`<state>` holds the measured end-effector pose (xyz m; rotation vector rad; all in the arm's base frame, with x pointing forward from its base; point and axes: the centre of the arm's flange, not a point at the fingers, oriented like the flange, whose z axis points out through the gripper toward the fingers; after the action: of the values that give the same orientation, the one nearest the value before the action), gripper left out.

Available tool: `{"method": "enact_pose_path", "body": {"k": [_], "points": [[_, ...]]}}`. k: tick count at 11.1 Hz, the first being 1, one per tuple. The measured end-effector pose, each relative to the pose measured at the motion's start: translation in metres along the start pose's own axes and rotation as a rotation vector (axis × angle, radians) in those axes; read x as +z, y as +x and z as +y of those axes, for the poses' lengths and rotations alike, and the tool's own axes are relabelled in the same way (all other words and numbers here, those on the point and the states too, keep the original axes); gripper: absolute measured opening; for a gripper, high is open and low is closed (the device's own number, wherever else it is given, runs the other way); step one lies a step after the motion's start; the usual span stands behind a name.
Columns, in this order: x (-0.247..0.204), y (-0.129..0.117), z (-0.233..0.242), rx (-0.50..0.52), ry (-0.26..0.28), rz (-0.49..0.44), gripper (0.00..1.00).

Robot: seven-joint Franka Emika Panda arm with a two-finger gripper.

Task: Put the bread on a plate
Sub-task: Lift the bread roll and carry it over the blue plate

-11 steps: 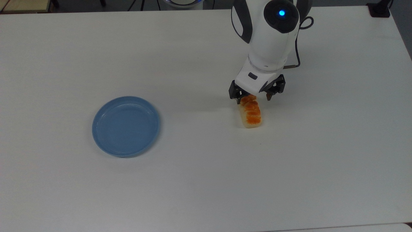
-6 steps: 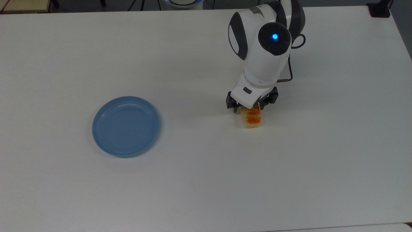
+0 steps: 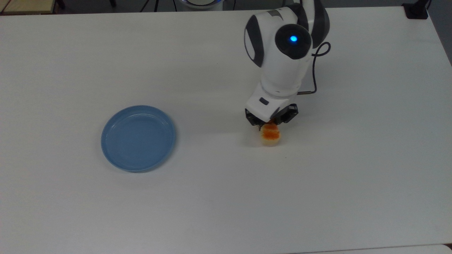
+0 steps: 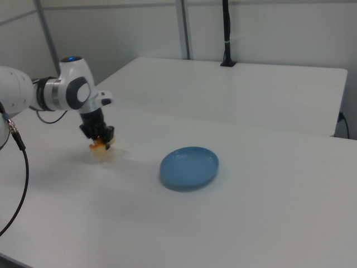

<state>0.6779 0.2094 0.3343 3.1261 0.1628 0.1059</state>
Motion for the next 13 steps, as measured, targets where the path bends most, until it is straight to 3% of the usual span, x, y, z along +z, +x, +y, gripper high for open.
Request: {"method": "enact_pose_path", "body": {"k": [1,3,6,8,11,13], "points": [[-0.015,0.006,0.032,-0.004,-0.004,0.012,0.35],[-0.044,0.013,0.145,-0.006,-0.020,0.017,0.35],[-0.044,-0.002,0.289,-0.043,-0.036,0.009,0.37],[-0.027,-0.012,0.324,-0.073,-0.033,-0.019,0.40],[0.014,-0.013,0.318,-0.088,-0.014,-0.074,0.43],[0.017,-0.013,0.320,-0.085,-0.013,-0.077,0.51]]}}
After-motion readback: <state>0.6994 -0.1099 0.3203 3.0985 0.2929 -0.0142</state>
